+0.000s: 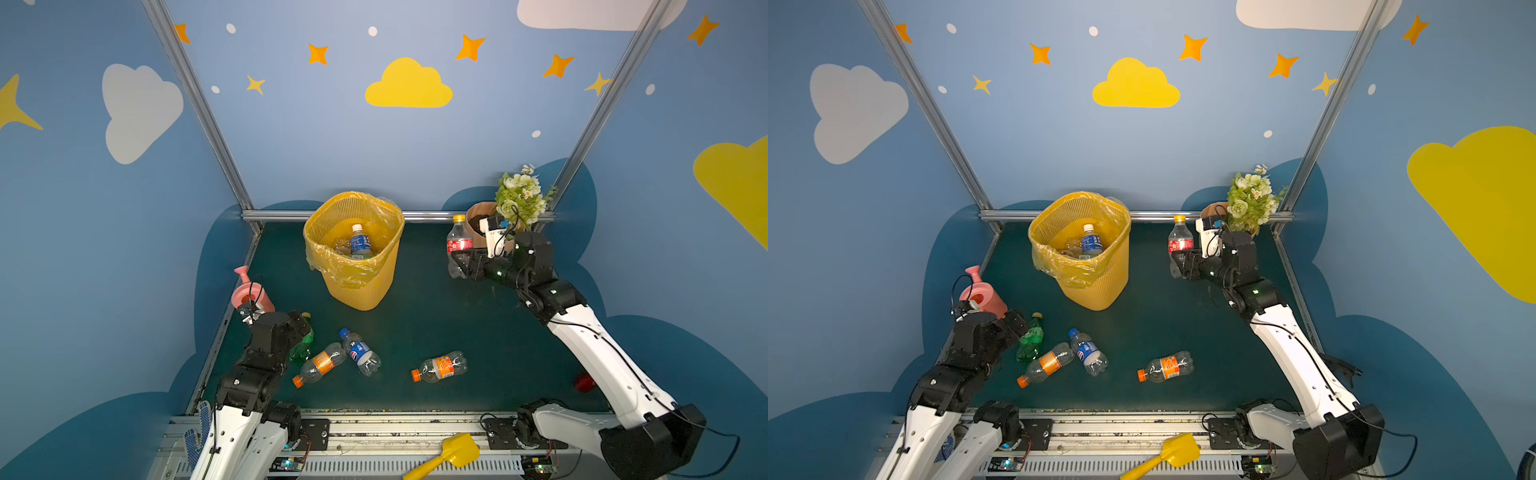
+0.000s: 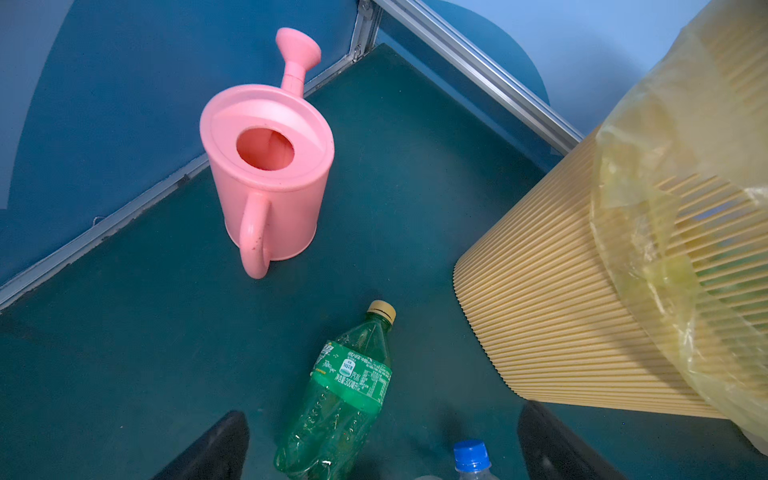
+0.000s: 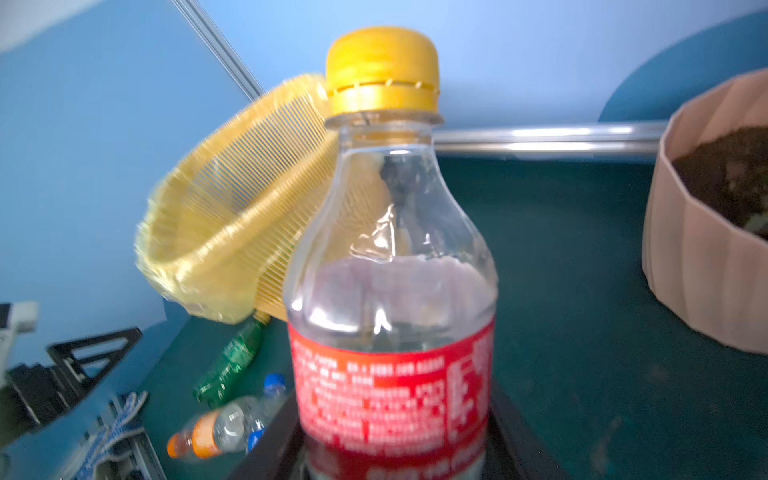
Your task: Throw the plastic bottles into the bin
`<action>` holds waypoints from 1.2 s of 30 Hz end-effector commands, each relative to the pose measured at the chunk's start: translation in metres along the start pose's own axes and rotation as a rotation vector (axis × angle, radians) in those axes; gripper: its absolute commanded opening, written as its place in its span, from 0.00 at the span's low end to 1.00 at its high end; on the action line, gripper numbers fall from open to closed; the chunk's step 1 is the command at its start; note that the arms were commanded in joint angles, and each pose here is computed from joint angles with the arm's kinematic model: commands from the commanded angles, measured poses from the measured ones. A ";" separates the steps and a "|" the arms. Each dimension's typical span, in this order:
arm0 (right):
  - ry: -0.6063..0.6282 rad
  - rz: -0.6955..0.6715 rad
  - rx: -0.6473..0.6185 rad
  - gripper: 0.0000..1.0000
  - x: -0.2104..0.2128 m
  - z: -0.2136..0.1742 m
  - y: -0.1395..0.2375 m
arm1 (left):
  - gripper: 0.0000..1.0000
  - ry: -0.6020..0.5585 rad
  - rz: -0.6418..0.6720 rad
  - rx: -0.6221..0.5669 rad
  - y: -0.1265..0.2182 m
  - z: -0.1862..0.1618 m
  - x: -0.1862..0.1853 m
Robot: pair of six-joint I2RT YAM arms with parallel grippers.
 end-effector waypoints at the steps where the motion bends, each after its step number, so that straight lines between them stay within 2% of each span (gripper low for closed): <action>1: -0.039 0.167 -0.156 0.49 0.037 0.060 0.004 | 1.00 0.008 0.005 0.007 -0.002 -0.003 0.002; 6: -0.064 0.356 -0.140 0.48 0.085 0.083 -0.037 | 1.00 0.025 -0.012 0.018 -0.002 -0.006 0.000; 10: -0.003 0.487 0.010 0.53 0.142 0.079 -0.088 | 1.00 0.044 -0.057 0.034 -0.001 -0.008 -0.006; 12: 0.030 0.492 0.082 0.58 0.158 0.073 -0.105 | 1.00 0.049 -0.065 0.041 0.001 -0.009 -0.007; 14: 0.049 0.454 0.098 0.67 0.159 0.079 -0.111 | 1.00 0.065 -0.062 0.048 0.003 -0.010 -0.006; 17: 0.061 0.401 0.050 0.85 0.150 0.093 -0.101 | 1.00 0.093 -0.075 0.051 0.008 -0.012 -0.007; 19: 0.073 0.370 0.011 0.88 0.142 0.103 -0.087 | 1.00 0.114 -0.083 0.050 0.013 -0.012 -0.008; 23: 0.091 0.293 -0.062 0.90 0.123 0.114 -0.056 | 1.00 0.139 -0.125 0.059 0.020 -0.015 -0.016; 27: 0.091 0.223 -0.098 0.91 0.099 0.106 -0.032 | 1.00 0.118 -0.172 0.107 0.022 -0.024 -0.033; 36: -0.024 -0.012 -0.058 0.92 0.012 0.035 -0.008 | 1.00 0.055 -0.262 0.238 0.025 -0.063 -0.081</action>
Point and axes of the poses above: each gripper's point midway between its finger pads, its own y axis back along the fingers, its own x axis along the line the jaws close on, z = x × y, the point moved 4 cm from there along y, back along the fingers, and after that the axes turned 4 degrees about -y, right-handed, at the moved point
